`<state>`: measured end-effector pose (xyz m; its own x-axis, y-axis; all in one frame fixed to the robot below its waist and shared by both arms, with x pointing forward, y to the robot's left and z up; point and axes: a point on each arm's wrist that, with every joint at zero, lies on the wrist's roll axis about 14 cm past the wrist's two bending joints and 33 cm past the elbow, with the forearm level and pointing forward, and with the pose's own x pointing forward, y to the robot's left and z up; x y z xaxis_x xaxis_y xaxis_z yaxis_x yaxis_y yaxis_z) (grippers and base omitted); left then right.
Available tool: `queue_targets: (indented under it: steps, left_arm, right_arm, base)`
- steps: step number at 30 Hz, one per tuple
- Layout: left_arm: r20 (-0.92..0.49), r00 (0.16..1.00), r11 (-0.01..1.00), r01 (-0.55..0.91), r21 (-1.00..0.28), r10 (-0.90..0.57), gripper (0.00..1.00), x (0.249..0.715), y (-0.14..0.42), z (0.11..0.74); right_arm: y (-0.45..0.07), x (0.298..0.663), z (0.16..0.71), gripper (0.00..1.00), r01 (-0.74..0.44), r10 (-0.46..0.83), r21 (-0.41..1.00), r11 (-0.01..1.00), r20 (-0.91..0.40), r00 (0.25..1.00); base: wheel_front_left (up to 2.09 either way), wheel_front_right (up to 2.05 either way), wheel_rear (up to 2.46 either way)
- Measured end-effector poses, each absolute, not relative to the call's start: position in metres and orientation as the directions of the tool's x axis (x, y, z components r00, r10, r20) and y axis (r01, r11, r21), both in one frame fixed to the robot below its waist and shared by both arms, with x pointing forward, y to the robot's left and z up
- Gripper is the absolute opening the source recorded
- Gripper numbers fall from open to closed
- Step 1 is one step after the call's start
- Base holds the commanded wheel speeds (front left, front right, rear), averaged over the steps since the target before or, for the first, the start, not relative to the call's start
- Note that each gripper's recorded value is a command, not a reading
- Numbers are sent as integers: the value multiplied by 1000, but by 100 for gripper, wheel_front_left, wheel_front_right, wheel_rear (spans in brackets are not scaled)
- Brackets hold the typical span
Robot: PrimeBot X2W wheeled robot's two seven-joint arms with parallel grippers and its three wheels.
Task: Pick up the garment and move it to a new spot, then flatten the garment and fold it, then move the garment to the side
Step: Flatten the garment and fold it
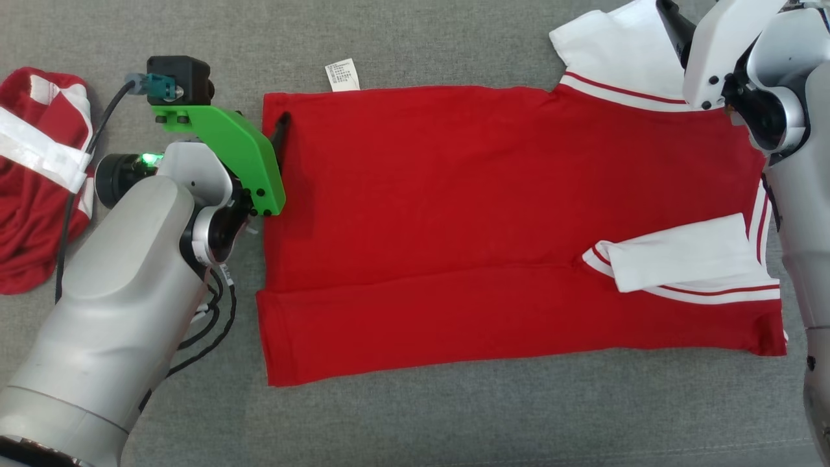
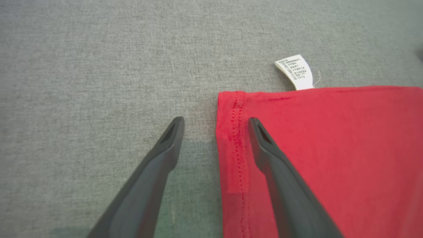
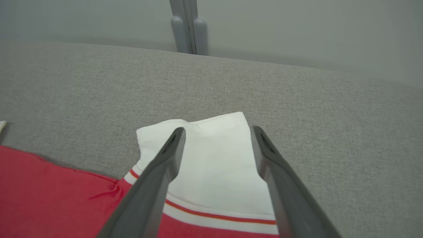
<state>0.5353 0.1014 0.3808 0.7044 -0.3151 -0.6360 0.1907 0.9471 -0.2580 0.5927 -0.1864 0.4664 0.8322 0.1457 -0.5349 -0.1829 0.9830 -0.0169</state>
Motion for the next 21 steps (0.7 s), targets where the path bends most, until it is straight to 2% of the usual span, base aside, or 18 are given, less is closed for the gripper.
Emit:
queue_targets:
  steps: [9,10,11,12,13,21]
  left_arm:
    - [-665,675,948,213,-238,-318,100,547,95,360]
    - [-684,653,946,221,-239,-325,81,545,94,356]
    - [-692,640,943,230,-241,-333,50,545,92,354]
    - [-698,629,940,236,-247,-342,33,543,91,352]
    - [-698,626,938,242,-249,-347,0,543,91,352]
    - [-690,625,929,281,-240,-366,0,539,87,347]
  right_arm:
    - [-198,610,443,100,-189,122,-60,980,-570,813]
    - [-199,611,438,100,-190,117,-68,979,-578,808]
    - [-200,612,434,100,-194,114,-75,978,-588,800]
    - [-201,614,432,100,-198,112,-82,977,-596,795]
    - [-200,616,429,100,-206,111,-91,974,-601,791]
    - [-214,630,402,100,-239,47,-192,952,-678,734]
  base:
    - [0,0,0]
    - [0,0,0]
    - [0,0,0]
    - [0,0,0]
    - [0,0,0]
    - [0,0,0]
